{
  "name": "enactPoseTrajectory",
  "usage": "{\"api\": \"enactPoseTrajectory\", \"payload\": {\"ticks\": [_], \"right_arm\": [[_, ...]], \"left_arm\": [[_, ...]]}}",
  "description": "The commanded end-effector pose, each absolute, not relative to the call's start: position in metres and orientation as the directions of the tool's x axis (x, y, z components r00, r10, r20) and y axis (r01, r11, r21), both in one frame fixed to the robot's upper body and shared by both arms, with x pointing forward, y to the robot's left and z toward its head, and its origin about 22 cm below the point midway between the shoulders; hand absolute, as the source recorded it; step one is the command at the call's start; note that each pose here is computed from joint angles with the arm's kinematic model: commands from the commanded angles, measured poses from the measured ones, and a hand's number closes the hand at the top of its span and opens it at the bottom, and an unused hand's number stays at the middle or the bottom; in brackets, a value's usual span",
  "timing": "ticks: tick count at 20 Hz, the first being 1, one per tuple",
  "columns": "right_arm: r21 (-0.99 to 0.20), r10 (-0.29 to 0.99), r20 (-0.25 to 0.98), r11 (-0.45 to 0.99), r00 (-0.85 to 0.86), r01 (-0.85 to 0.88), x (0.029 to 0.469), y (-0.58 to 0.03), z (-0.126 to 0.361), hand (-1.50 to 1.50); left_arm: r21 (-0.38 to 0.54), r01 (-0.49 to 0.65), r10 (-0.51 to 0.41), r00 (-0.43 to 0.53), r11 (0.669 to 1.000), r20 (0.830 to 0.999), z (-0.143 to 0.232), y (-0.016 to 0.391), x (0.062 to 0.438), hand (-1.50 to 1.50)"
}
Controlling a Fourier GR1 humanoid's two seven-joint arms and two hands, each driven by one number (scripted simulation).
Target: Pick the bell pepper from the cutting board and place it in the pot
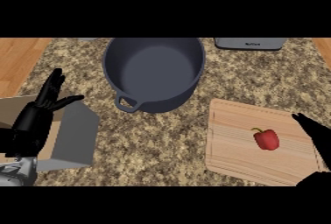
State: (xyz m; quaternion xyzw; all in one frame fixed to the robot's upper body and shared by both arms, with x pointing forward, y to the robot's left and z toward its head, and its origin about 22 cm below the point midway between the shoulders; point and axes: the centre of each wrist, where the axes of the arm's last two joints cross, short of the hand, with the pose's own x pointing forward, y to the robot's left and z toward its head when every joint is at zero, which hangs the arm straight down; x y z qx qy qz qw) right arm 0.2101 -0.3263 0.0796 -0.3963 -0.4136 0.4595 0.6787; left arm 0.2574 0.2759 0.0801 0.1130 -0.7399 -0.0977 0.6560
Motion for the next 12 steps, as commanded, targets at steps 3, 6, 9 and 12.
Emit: {"api": "enactPoseTrajectory", "payload": {"ticks": [3,6,9,12], "right_arm": [[-0.906,0.956,0.115,0.212,0.271,-0.365,0.232,-0.291,0.087,-1.50],[-0.898,0.955,0.081,0.194,0.284,-0.396,0.240,-0.281,0.079,-1.50],[-0.898,0.950,0.045,0.174,0.308,-0.404,0.259,-0.280,0.084,-1.50],[-0.890,0.958,0.030,0.156,0.285,-0.429,0.254,-0.267,0.073,-1.50]], "left_arm": [[0.374,-0.102,-0.357,0.152,0.922,0.922,0.032,0.307,0.241,0.00],[0.374,-0.098,-0.357,0.155,0.922,0.921,0.036,0.312,0.243,0.00],[0.376,-0.110,-0.358,0.150,0.920,0.921,0.030,0.307,0.241,0.00],[0.384,-0.122,-0.363,0.166,0.915,0.917,0.017,0.319,0.234,0.00]]}}
